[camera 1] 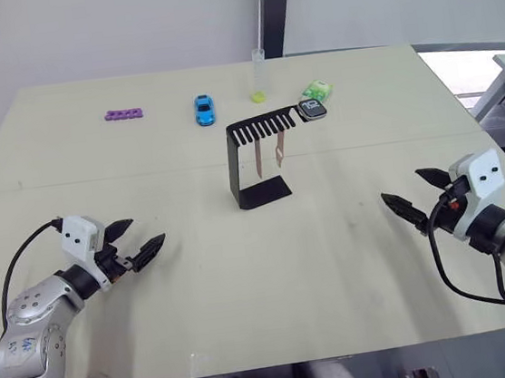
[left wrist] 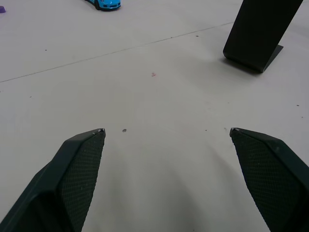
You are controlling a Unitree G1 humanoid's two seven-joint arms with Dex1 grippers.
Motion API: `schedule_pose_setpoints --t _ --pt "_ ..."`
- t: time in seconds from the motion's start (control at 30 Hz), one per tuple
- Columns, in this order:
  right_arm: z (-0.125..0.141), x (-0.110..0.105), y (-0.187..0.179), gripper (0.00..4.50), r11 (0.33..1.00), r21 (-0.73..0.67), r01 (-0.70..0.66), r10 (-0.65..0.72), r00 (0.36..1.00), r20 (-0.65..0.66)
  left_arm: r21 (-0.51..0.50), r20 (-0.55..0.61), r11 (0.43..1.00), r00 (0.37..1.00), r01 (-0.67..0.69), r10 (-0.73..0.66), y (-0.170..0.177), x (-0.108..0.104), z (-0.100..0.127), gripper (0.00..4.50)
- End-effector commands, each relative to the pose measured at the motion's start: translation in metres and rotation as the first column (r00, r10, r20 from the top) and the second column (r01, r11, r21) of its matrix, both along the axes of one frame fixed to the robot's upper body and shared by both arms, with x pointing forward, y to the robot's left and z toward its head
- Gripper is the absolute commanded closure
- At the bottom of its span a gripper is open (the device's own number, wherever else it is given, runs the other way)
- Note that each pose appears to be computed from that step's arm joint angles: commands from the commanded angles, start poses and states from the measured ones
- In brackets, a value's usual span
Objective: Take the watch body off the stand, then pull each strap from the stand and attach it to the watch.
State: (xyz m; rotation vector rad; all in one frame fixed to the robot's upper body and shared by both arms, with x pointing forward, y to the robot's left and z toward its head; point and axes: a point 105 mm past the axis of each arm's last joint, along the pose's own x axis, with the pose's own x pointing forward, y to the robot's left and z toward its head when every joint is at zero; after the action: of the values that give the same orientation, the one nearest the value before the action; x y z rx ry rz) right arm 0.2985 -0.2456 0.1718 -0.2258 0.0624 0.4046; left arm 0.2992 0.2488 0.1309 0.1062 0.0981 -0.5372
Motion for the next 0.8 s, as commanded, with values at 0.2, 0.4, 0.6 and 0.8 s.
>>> schedule_pose_setpoints --t 0.2,0.4,0.6,0.8 --pt "0.013 0.0 0.012 0.04 1.0 0.026 0.008 -0.009 0.999 0.044 -0.01 0.077 0.996 0.993 0.093 -0.092 -0.019 -0.004 0.019 0.0" --pt "0.03 -0.001 0.034 0.04 0.996 0.086 -0.025 0.017 0.996 0.09 -0.085 0.172 0.977 0.969 0.197 -0.18 -0.039 -0.002 0.063 0.0" --pt "0.06 -0.003 0.064 0.04 0.988 0.134 -0.082 0.058 0.983 0.172 -0.072 0.266 0.921 0.898 0.382 -0.352 -0.083 -0.005 0.111 0.0" --pt "0.11 -0.001 0.103 0.04 0.96 0.247 -0.13 0.066 0.966 0.252 0.067 0.327 0.86 0.803 0.506 -0.498 -0.111 -0.007 0.153 0.0"
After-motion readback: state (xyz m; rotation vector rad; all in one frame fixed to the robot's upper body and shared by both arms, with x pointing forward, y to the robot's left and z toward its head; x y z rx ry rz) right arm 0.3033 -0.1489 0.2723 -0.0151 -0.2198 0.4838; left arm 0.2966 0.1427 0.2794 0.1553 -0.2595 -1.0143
